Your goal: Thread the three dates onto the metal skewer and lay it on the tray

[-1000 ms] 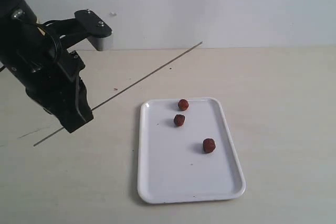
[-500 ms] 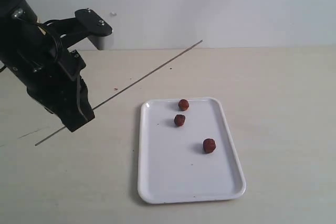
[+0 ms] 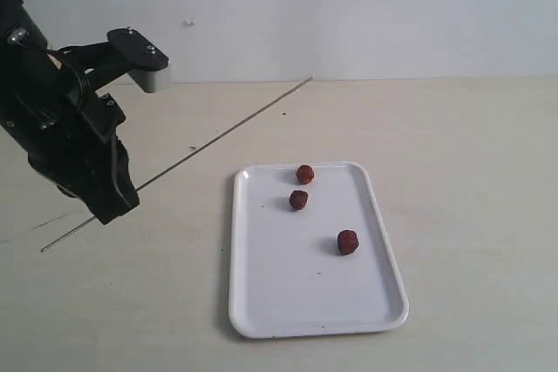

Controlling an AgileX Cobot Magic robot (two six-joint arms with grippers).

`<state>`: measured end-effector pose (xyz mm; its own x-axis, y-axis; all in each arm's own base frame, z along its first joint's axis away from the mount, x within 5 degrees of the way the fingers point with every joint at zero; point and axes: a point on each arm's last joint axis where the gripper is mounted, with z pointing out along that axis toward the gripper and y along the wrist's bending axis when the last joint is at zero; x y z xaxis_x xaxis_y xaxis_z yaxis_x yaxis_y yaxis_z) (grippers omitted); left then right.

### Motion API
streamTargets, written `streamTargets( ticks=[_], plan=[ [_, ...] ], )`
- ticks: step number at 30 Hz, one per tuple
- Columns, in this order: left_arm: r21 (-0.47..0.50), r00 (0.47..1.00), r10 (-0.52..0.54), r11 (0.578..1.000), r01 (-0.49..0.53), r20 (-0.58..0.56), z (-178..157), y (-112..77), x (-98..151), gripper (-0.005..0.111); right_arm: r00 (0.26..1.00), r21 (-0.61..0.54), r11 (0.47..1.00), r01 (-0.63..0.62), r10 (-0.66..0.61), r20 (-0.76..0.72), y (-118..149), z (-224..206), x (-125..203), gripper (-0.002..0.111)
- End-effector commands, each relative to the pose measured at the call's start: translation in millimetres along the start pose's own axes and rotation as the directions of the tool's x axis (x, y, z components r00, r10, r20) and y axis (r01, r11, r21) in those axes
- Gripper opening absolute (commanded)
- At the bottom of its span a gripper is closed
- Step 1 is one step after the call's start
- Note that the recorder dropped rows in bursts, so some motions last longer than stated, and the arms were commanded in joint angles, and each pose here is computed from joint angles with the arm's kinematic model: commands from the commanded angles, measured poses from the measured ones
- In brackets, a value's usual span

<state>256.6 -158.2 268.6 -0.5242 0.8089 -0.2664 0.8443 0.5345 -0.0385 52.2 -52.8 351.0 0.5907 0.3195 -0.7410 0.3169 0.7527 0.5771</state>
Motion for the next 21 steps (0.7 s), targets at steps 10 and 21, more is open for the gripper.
streamTargets(
  ticks=[10, 21],
  plan=[
    [0.009, 0.994, -0.090, 0.996, 0.090, 0.055, -5.7, 19.7, 8.8, 0.000, 0.804, -0.249, 0.799, 0.547, -0.584, -0.111, 123.0, 121.9, -0.4, 0.000],
    [-0.041, 0.982, -0.173, 0.983, 0.177, 0.076, -12.4, 52.0, 27.4, 0.000, 0.435, -0.373, 0.528, 0.763, -0.846, -0.309, 142.8, 212.6, 122.7, 0.000]
  ],
)
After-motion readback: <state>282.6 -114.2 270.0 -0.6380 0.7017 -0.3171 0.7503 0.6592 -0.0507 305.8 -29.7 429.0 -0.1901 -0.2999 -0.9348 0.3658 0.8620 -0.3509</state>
